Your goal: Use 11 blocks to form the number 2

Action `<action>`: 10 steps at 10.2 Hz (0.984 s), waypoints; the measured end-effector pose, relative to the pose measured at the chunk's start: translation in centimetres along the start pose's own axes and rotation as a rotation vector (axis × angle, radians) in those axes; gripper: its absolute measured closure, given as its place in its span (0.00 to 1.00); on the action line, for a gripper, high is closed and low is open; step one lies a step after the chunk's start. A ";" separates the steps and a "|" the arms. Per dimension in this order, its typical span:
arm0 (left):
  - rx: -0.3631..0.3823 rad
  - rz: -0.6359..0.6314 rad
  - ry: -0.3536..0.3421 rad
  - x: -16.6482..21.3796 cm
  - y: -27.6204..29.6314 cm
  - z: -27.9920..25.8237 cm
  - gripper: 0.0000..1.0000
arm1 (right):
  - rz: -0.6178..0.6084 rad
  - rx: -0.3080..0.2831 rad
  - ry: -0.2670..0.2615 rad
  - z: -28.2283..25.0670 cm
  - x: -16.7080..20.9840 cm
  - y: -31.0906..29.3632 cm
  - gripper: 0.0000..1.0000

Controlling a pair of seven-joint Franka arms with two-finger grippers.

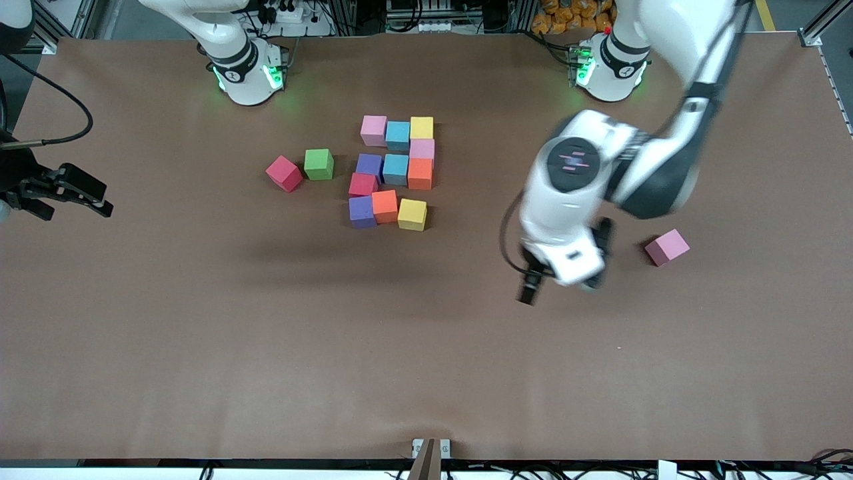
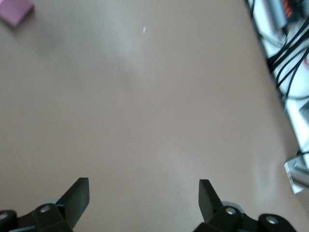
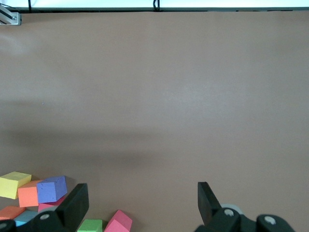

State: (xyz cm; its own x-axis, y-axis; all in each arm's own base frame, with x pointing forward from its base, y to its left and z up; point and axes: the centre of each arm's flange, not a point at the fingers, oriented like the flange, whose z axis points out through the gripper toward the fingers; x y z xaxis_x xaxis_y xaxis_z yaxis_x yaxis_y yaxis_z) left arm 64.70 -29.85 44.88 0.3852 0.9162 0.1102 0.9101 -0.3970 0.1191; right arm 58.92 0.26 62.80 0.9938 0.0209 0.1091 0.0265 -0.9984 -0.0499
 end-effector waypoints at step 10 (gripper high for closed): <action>0.074 0.499 0.017 15.9 -6.2 -9.2 0.00 | 0.005 -0.004 0.052 -4.5 -0.5 0.3 0.00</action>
State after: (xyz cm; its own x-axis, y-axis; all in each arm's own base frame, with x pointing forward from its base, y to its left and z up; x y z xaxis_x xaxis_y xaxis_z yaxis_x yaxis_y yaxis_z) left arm 63.75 -13.33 54.95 0.7745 0.6142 0.1516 0.6239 -0.7812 -0.0227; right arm 57.91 -0.30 67.19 0.9870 0.0132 0.1601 0.0209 -0.9987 -0.0465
